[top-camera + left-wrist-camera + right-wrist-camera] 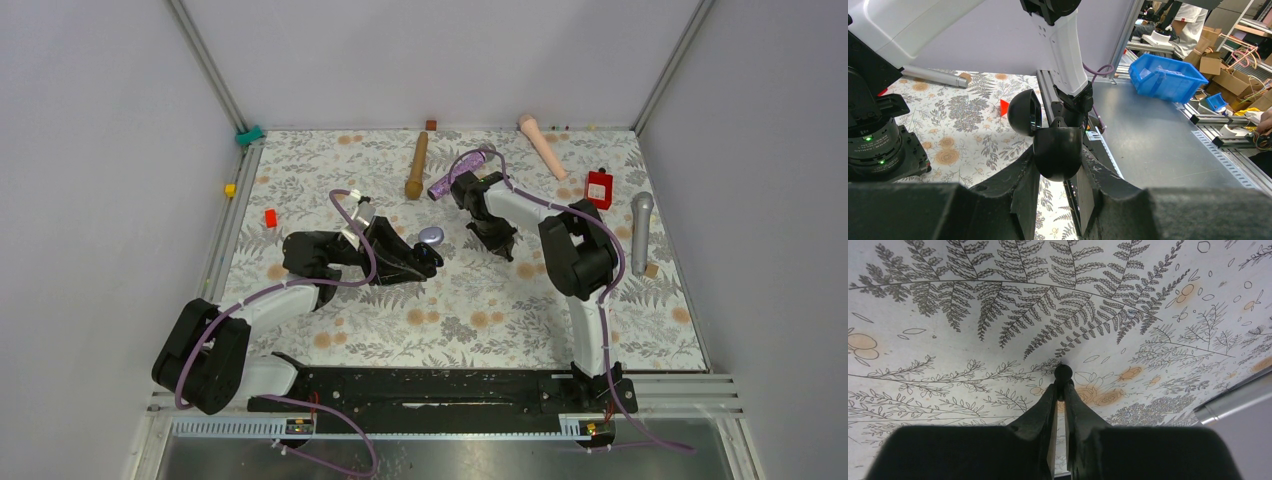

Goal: Insert the wireless bluetooth earbuds into the charging case
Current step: Pick up the earbud from the center of the board.

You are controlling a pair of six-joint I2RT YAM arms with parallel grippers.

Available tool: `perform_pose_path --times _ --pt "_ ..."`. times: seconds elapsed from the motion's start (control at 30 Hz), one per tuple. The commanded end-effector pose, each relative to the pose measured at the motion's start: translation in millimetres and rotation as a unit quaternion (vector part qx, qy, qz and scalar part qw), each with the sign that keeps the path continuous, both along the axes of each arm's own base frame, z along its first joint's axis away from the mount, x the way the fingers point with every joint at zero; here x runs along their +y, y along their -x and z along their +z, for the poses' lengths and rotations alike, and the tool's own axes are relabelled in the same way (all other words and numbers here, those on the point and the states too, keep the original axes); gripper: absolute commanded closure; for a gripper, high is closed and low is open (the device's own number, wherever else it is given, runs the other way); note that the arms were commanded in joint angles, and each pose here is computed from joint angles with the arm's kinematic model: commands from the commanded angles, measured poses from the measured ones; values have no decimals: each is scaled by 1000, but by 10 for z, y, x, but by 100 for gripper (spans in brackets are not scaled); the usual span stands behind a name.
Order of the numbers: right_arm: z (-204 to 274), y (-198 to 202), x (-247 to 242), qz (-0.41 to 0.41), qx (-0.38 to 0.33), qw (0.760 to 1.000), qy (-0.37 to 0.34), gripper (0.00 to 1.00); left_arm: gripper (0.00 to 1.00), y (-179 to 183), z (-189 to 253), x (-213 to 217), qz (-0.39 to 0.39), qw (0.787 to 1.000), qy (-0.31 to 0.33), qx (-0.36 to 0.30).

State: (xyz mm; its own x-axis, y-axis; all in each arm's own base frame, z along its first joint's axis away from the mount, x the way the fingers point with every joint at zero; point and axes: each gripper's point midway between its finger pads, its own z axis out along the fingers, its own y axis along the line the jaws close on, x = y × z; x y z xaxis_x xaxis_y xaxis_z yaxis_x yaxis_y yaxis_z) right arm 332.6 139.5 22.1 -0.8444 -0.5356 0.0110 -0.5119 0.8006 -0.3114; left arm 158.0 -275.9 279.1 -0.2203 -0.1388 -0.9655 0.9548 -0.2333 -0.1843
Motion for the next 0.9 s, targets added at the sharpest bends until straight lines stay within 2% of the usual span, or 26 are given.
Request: perform_pose_path --times 0.0,0.2,0.3,0.4,0.57,0.7,0.87 --pt "303 -91 6 0 -33 999 -26 90 100 63 110 34 -4 999 15 -39" --pt "808 -83 109 12 -67 991 -117 89 100 58 104 28 -4 999 14 -35" --pt "1149 -92 84 21 -108 982 -155 89 100 51 102 28 -3 999 15 -35" --pt "1341 -82 55 30 -136 975 -172 89 100 45 97 20 -4 999 14 -32" --pt "1578 18 147 52 -145 964 -215 89 100 38 100 18 -3 999 14 -31" --pt "2071 185 392 91 -169 931 -311 88 100 27 79 10 -4 1000 12 -25" --pt "2801 458 648 140 -222 865 -428 88 100 16 52 -15 -7 1000 8 -16"
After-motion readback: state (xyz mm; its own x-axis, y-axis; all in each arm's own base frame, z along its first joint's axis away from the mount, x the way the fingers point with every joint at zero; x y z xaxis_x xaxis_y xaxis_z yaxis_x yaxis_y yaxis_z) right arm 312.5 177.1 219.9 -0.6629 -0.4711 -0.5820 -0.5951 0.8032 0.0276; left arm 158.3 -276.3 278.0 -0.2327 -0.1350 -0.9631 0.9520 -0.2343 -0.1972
